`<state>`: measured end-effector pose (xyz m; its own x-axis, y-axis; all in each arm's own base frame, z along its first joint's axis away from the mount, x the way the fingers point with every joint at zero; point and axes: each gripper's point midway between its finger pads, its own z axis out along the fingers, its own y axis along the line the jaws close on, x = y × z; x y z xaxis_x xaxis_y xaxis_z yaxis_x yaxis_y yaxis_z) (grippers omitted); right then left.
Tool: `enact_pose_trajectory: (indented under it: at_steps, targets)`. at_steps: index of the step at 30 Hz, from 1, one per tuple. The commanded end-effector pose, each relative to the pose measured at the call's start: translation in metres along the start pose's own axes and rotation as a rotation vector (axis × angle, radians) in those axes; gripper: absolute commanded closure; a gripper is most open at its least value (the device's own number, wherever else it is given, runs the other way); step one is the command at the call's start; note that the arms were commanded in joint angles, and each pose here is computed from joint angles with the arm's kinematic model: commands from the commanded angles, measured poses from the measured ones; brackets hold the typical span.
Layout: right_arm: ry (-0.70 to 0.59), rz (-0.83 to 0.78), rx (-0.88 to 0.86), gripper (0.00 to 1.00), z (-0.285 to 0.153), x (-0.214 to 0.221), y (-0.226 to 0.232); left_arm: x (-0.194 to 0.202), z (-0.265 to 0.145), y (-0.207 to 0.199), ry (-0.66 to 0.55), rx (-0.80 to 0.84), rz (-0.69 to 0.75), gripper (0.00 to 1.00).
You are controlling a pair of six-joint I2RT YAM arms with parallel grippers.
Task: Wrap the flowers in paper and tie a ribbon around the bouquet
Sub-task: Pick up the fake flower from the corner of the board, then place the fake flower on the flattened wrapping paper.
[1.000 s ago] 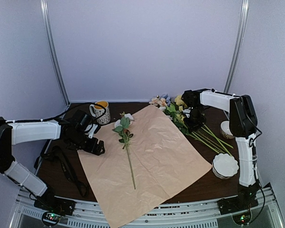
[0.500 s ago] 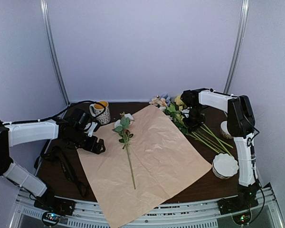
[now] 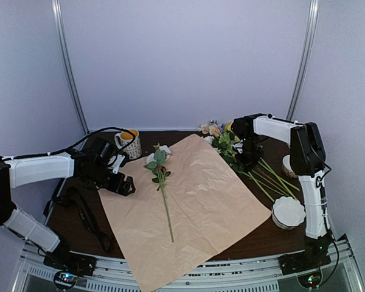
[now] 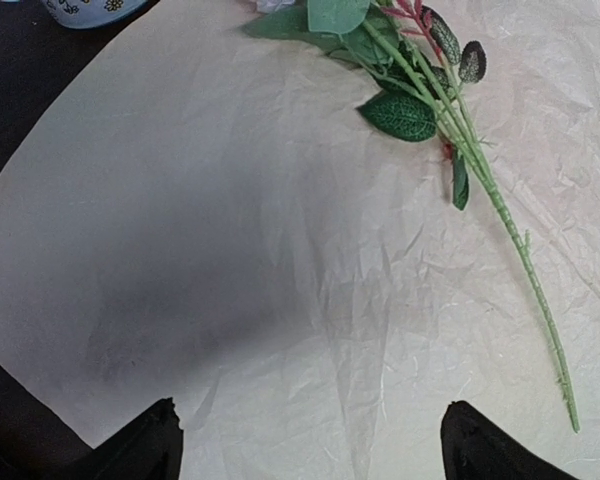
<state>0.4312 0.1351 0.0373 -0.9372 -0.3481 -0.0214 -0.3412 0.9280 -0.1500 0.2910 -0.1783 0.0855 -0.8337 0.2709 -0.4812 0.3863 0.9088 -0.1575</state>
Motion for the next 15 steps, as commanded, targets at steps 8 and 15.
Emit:
enact_pose_trajectory:
  at_steps: [8, 15]
  targets:
    - [-0.411, 0.151, 0.095, 1.0, -0.146, -0.003, -0.039, -0.017, -0.015, -0.005, -0.061, 0.018, 0.027, 0.07]
    - [-0.63, 0.319, -0.138, 1.0, -0.218, 0.011, -0.022, -0.015, -0.016, -0.001, -0.054, -0.002, 0.03, 0.07]
